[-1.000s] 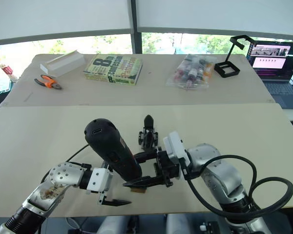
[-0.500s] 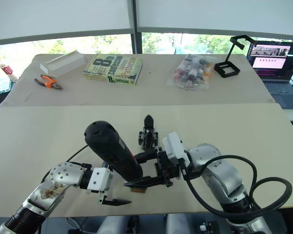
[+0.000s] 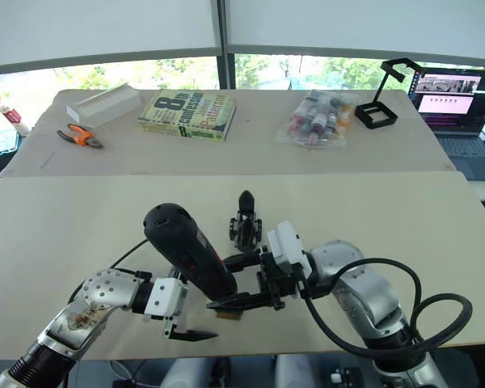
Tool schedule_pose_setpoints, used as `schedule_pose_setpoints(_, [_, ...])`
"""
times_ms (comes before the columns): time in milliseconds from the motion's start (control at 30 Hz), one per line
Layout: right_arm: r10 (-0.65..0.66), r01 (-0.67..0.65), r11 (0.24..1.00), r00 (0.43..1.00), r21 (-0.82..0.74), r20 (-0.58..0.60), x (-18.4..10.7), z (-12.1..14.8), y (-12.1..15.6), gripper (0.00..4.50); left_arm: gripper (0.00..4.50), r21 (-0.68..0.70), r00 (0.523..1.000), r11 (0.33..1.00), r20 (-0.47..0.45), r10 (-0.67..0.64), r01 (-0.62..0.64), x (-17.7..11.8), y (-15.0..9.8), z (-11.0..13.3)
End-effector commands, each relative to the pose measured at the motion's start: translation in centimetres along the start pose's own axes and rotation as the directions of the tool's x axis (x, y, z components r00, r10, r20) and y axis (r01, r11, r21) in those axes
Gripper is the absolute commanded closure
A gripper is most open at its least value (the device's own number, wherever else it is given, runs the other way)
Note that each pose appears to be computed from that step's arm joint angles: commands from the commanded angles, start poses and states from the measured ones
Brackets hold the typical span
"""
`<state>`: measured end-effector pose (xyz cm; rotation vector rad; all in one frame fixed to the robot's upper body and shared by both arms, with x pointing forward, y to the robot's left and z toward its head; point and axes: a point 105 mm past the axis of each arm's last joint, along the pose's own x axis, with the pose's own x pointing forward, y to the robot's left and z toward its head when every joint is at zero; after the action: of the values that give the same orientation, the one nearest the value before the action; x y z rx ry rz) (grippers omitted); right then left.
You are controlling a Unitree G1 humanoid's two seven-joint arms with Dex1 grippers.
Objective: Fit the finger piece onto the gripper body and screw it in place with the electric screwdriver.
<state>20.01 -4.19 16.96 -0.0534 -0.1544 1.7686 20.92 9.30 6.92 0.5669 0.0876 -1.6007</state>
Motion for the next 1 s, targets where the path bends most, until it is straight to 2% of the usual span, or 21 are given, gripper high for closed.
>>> schedule_pose_setpoints(33, [0.023,-0.021,0.998,0.999,-0.065,0.024,0.20,0.71,0.39,2.60,0.00,0.027,1.000,1.000,0.010,-0.005,0.005,0.08,0.16,0.56])
schedule_pose_setpoints(633, [0.032,-0.030,0.998,0.999,-0.056,0.034,0.86,1.19,0.88,2.60,0.00,0.033,1.000,0.999,0.007,-0.008,0.008,0.12,0.21,0.55])
schedule_pose_setpoints(1000, [0.020,-0.019,0.999,1.000,-0.039,0.022,0.81,0.59,0.74,2.60,0.00,0.035,1.000,0.999,0.004,-0.005,0.005,0.10,0.30,0.52])
